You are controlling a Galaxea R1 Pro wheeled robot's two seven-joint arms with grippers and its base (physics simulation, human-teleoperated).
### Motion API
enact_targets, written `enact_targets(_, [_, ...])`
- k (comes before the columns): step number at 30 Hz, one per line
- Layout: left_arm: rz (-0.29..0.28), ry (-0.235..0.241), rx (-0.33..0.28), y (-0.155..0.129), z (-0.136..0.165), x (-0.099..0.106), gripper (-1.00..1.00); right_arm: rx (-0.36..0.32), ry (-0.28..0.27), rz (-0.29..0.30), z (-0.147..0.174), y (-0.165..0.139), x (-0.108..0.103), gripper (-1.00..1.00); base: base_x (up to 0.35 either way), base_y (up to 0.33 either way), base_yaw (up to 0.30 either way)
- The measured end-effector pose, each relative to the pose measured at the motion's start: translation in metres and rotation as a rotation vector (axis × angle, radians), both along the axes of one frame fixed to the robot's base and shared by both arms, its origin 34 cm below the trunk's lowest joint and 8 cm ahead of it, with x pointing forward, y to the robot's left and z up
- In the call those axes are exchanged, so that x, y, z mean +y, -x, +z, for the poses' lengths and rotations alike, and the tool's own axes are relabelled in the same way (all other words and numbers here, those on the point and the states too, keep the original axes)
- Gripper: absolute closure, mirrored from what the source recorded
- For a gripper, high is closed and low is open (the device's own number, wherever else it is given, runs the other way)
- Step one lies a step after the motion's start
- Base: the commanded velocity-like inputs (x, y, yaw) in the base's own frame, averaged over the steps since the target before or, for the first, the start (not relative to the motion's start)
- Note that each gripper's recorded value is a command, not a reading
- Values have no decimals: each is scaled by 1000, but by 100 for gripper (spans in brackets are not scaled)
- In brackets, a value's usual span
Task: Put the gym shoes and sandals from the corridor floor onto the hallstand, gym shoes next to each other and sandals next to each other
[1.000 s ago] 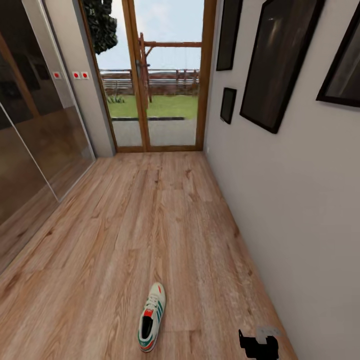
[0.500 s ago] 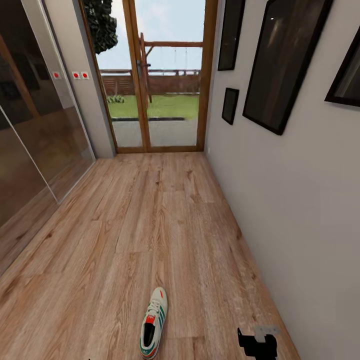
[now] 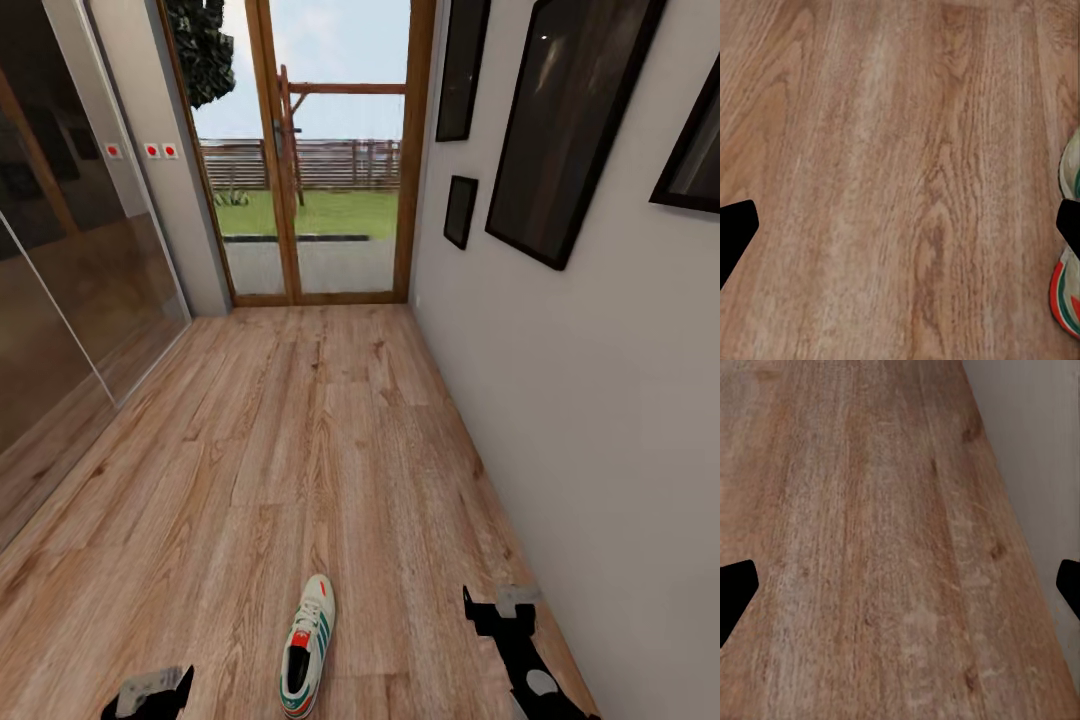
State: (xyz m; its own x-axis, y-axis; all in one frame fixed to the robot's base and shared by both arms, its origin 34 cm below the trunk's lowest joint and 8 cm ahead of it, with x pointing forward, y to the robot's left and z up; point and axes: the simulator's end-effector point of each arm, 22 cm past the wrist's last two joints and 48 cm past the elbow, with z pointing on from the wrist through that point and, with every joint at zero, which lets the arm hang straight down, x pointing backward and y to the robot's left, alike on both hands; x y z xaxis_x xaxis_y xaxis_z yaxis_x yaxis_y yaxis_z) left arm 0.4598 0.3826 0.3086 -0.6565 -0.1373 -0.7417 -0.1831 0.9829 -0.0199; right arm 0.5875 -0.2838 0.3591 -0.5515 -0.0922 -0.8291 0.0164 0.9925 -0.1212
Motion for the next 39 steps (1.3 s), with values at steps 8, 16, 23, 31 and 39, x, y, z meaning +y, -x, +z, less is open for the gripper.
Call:
enact_targets(8, [-57, 10, 38, -47, 5, -13, -100, -74, 16, 46, 41, -44, 14, -100, 0, 0, 0])
enact_targets(16, [-96, 4, 50, -61, 6, -23, -100, -82, 28, 44, 70, -71, 14, -100, 0, 0, 0])
enact_targets(23, [-101, 4, 57, -61, 5, -24, -100, -100, 26, 53, 89, -84, 16, -100, 0, 0, 0])
enact_targets(31, [-102, 4, 55, -59, 5, -24, -100, -101, 20, 73, 92, -87, 16, -100, 0, 0, 0])
enact_targets(39, [-104, 1, 52, -60, 6, -24, -100, -99, 21, 77, 92, -86, 16, -100, 105, 0, 0])
